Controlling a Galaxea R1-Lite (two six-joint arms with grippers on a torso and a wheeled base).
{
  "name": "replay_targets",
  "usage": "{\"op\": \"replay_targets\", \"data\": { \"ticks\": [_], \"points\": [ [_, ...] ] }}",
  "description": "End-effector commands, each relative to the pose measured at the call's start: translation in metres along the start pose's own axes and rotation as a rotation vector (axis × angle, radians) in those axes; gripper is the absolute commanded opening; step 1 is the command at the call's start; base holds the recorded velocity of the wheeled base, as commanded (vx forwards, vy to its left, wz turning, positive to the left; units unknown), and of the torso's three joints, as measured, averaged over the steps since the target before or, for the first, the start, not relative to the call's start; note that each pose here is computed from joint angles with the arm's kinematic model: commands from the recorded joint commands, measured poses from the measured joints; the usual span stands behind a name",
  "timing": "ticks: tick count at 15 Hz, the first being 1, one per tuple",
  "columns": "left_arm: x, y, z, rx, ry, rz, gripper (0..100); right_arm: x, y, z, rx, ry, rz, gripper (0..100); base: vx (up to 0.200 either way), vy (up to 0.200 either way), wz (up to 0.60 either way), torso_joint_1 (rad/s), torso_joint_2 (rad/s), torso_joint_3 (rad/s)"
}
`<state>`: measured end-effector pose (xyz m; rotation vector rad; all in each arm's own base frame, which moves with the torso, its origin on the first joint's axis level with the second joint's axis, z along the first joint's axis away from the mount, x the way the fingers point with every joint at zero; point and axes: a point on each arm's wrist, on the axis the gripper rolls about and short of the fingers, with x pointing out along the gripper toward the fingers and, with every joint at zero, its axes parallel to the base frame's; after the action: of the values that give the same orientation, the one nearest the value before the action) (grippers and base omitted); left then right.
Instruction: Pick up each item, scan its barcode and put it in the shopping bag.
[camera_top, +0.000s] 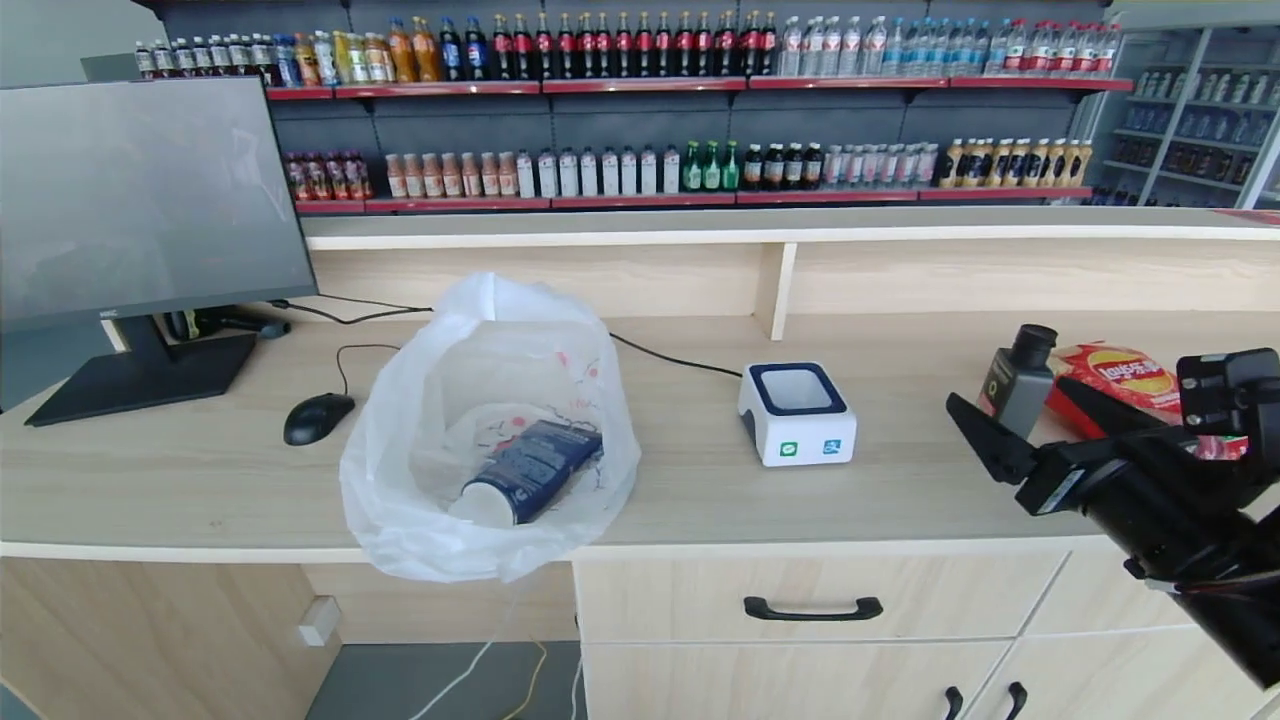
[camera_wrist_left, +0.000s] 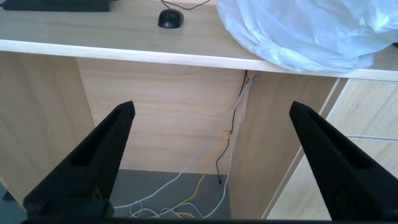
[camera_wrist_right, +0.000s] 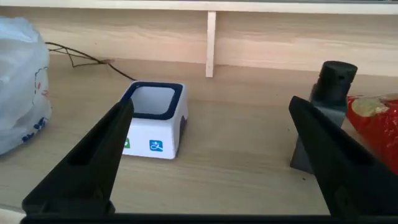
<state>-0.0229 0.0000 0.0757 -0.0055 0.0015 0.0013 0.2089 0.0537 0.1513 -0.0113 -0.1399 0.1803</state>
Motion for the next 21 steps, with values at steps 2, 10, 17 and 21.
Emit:
{"op": "replay_targets", "data": {
  "ticks": [2, 10, 17, 21],
  "points": [
    [0.0, 0.0, 0.0, -0.001, 0.0, 0.0, 100, 0.008, -0.001, -0.006, 0.003, 0.021, -0.037, 100, 0.0, -0.2, 0.0, 0.002, 0.0, 0.002],
    [0.0, 0.0, 0.0, -0.001, 0.0, 0.0, 100, 0.007, -0.004, -0.018, -0.033, 0.079, -0.047, 100, 0.0, -0.1, 0.0, 0.003, 0.0, 0.0],
    [0.0, 0.0, 0.0, -0.001, 0.0, 0.0, 100, 0.004, -0.003, -0.021, -0.029, 0.092, -0.042, 100, 0.057, 0.0, 0.0, 0.001, 0.0, 0.001],
    [0.0, 0.0, 0.0, -0.001, 0.0, 0.0, 100, -0.005, -0.005, -0.021, -0.031, 0.108, -0.046, 100, 0.05, 0.0, 0.0, -0.003, 0.0, -0.001]
  ]
}}
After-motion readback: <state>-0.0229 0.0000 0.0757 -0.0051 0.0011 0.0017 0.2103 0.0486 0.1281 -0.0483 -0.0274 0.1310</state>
